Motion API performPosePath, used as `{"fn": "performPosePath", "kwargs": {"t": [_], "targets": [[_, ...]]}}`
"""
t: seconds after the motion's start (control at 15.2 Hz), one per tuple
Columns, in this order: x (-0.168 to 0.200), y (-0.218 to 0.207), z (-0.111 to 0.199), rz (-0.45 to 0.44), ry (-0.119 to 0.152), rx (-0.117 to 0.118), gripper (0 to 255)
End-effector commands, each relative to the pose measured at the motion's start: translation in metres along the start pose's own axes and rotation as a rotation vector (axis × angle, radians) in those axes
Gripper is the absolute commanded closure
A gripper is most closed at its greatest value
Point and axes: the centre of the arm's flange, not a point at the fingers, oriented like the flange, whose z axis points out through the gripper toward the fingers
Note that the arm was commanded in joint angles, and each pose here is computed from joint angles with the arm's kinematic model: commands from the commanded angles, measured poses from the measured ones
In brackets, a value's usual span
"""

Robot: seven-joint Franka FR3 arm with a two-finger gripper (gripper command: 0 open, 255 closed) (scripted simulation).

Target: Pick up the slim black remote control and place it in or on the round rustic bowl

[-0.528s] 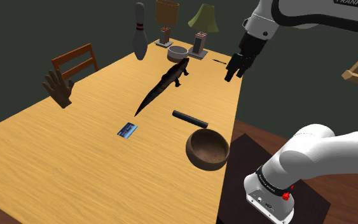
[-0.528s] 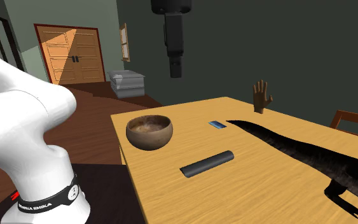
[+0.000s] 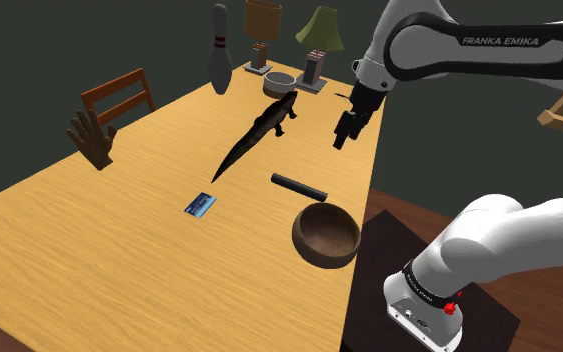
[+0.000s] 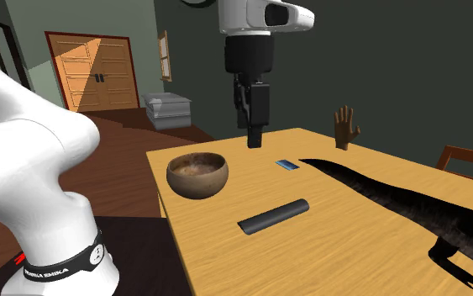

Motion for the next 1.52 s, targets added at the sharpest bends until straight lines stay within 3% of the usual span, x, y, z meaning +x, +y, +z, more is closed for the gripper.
{"fn": "performPosePath", "kwargs": {"t": [0.0,0.73,1.25,1.45], "targets": [[0.01,-0.001,0.023,-0.038,-0.008,-0.001,0],[0.063,-0.01,0.161,-0.241,-0.06,-0.006,0],[0.064,-0.01,0.206,-0.253,-0.063,-0.006,0],[0.064,-0.01,0.209,-0.253,-0.063,-0.006,0]]}}
